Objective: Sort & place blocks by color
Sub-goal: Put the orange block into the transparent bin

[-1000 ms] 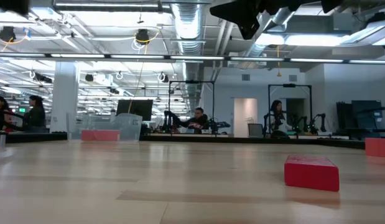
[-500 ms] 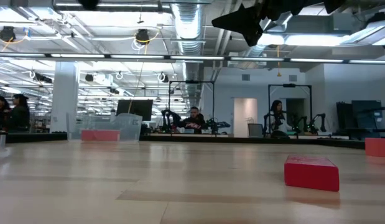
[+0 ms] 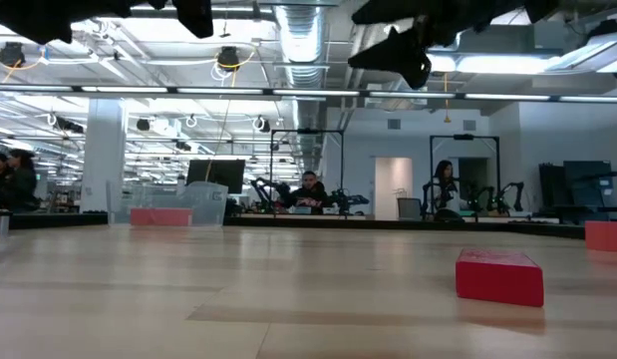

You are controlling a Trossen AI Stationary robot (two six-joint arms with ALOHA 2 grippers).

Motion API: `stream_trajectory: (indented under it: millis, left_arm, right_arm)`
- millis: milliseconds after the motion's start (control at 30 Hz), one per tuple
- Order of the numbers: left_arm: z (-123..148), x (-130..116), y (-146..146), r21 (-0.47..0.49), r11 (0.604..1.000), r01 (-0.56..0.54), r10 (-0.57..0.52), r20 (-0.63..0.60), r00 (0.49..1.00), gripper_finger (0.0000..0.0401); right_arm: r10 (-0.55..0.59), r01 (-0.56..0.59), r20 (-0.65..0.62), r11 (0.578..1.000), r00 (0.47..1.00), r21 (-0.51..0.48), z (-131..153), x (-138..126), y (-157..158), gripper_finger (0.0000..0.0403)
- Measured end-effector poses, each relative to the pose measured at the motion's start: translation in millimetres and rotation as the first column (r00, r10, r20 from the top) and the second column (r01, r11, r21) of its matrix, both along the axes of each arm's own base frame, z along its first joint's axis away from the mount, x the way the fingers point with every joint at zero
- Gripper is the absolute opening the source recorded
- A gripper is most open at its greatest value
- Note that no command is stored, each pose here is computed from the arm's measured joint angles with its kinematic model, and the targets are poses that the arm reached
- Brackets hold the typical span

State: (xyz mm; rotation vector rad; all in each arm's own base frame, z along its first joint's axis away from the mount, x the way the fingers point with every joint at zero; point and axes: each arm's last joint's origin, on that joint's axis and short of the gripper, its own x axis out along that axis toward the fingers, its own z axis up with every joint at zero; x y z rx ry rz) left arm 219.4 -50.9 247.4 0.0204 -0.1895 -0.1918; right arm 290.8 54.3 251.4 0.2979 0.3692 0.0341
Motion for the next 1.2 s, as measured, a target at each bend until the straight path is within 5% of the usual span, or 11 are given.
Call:
stream_trajectory:
  millis: [433, 733, 867, 1067, 1200]
  left_arm:
    - [6, 2, 22, 0.013, 0.999, 0.043, -0.044, 0.07, 0.997, 0.0157]
    - [9, 3, 27, -0.037, 0.999, 0.03, -0.027, 0.07, 0.997, 0.0157]
    - [12, 4, 27, -0.081, 0.996, 0.042, -0.036, 0.075, 0.997, 0.0157]
    - [13, 5, 30, -0.132, 0.991, -0.026, 0.035, 0.066, 0.997, 0.0157]
    - [10, 6, 33, -0.194, 0.971, -0.14, 0.147, 0.024, 0.989, 0.0157]
  right_arm:
    - [-0.157, 0.162, -0.081, 0.985, 0.984, 0.062, -8, -3, -1, 0.0286]
    - [-0.201, 0.199, -0.084, 0.979, 0.976, -0.039, -11, -16, 35, 0.0286]
    - [-0.233, 0.234, -0.183, 0.972, 0.955, -0.014, -15, -23, 39, 0.0286]
    - [-0.352, 0.393, -0.514, 0.919, 0.782, -0.031, -33, -38, 26, 0.0286]
    - [-0.481, 0.59, -0.644, 0.806, 0.595, -0.057, -40, -57, 19, 0.0286]
